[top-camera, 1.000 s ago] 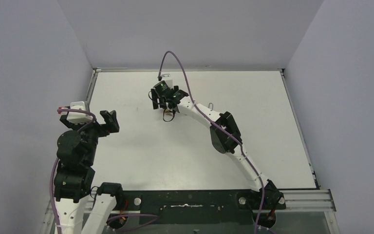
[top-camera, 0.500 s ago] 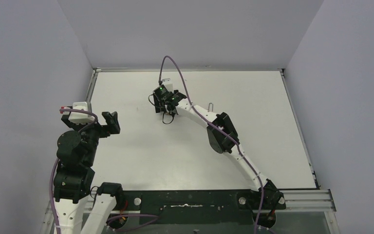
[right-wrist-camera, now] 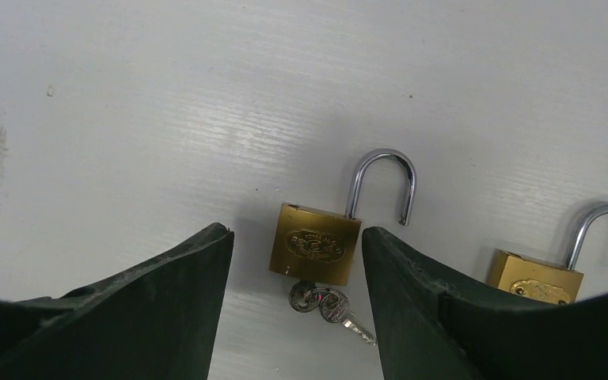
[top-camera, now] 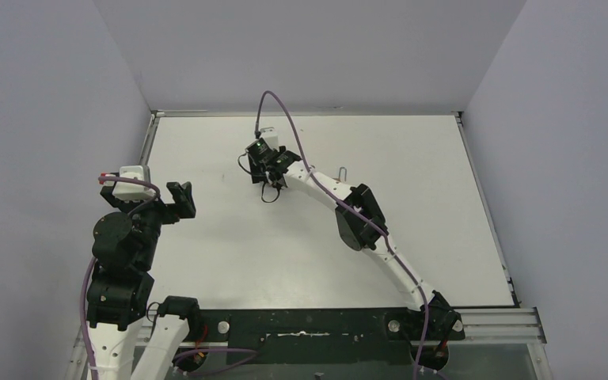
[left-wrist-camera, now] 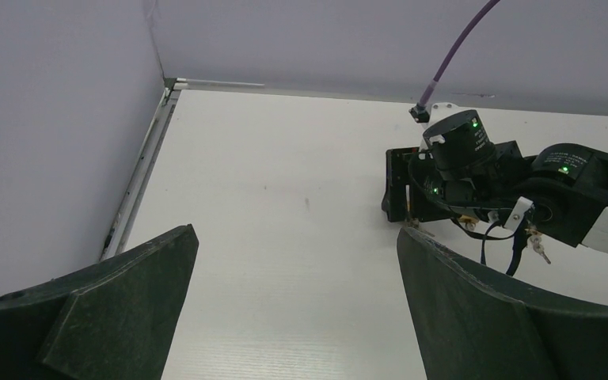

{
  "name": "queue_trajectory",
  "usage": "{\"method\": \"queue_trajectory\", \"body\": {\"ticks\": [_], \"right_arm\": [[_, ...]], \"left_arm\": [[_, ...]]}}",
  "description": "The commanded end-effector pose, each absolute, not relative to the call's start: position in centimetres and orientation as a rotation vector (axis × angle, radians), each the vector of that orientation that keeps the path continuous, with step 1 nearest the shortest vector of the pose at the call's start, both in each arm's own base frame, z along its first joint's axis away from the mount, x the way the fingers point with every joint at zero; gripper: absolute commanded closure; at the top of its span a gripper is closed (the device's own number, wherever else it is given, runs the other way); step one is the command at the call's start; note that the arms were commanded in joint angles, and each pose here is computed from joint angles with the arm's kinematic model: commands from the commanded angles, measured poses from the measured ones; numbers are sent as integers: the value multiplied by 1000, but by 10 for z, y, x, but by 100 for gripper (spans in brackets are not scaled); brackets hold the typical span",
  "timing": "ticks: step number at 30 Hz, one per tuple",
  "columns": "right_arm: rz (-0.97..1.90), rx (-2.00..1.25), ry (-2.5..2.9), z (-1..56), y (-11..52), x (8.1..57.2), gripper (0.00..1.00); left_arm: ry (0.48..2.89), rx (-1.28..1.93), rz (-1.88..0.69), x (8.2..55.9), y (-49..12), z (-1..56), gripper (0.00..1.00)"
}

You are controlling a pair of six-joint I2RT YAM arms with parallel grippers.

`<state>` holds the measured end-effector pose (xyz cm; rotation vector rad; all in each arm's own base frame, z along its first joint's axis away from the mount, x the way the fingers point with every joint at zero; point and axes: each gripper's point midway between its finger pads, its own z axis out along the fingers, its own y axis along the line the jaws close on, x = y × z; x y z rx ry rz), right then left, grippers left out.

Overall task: Lock with the key
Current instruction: Pick up the lock from the center of the board.

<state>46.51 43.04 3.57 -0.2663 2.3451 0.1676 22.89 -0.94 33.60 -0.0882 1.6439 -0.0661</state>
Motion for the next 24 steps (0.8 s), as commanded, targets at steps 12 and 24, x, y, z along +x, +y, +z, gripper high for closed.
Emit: {"method": "queue_trajectory", "body": {"ticks": [12,24], "right_arm": [[162,-207,2343,32,428,475,44],[143,-220,2347,35,426,468,67]], "left_arm": [[1577,-110,-68,227,-7,354,3],[1586,-110,-67,230,-7,351,3]]}}
